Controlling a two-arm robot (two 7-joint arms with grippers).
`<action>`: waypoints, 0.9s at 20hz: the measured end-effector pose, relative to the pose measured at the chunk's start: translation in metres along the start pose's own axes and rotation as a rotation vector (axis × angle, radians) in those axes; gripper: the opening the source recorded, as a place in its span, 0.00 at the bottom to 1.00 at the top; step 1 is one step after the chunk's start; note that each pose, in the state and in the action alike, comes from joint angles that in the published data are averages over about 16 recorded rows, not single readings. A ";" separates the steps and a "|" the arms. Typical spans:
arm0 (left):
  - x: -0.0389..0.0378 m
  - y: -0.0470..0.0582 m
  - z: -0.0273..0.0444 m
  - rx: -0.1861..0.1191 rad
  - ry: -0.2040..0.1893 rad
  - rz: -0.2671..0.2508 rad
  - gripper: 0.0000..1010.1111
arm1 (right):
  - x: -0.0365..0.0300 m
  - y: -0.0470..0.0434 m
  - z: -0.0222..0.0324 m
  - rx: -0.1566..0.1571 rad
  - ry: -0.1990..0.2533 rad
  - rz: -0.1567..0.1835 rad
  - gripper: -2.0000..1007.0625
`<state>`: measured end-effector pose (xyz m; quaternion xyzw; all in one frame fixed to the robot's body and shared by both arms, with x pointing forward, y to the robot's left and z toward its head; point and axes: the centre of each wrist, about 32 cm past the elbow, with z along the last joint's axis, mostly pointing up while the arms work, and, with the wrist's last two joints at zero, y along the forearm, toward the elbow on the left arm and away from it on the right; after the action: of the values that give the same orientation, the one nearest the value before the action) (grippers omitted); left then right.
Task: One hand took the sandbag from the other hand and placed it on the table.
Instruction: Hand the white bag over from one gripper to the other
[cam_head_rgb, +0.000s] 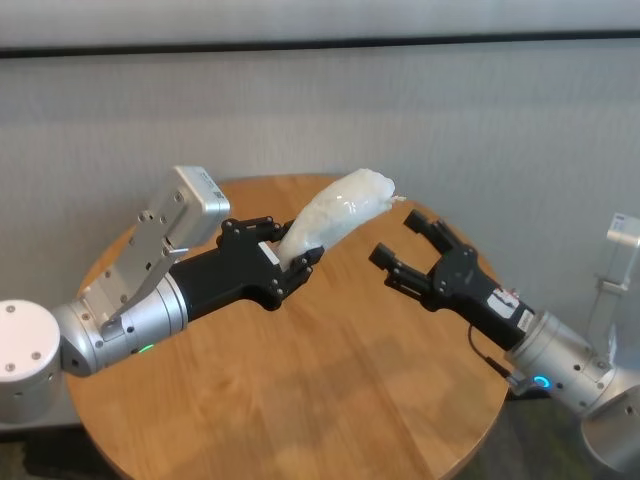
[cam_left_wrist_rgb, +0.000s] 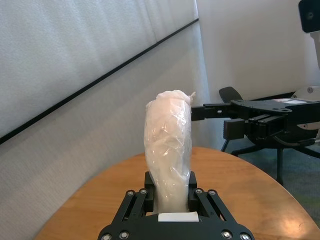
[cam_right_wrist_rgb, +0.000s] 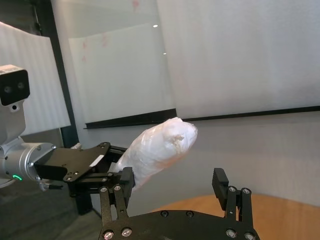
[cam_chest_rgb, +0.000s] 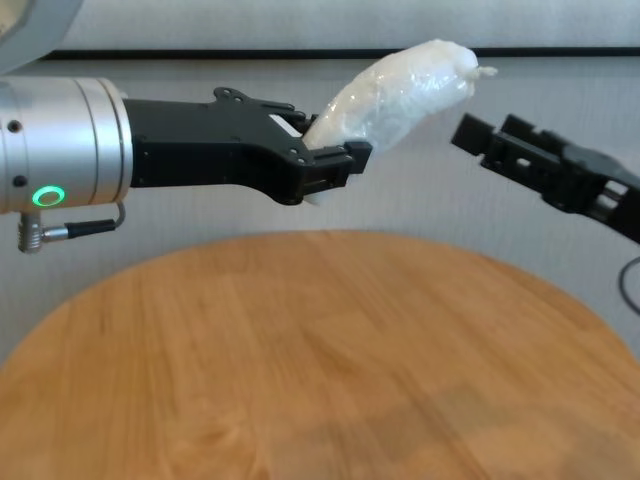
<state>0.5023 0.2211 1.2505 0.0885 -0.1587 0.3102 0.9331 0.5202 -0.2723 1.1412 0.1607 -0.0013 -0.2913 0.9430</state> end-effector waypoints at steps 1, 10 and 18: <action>0.0000 0.000 0.0000 0.000 0.000 0.000 0.38 | -0.0001 0.0018 -0.0014 0.008 0.019 0.005 0.99; 0.0000 0.000 0.0000 0.000 0.000 0.000 0.38 | 0.0002 0.0157 -0.0115 0.044 0.150 0.044 0.99; 0.0000 0.000 0.0000 0.000 0.000 0.000 0.38 | 0.0010 0.0255 -0.0137 0.067 0.235 0.055 0.99</action>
<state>0.5023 0.2211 1.2505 0.0885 -0.1587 0.3102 0.9331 0.5363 -0.2488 1.1358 0.2248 0.0950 -0.2441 0.9385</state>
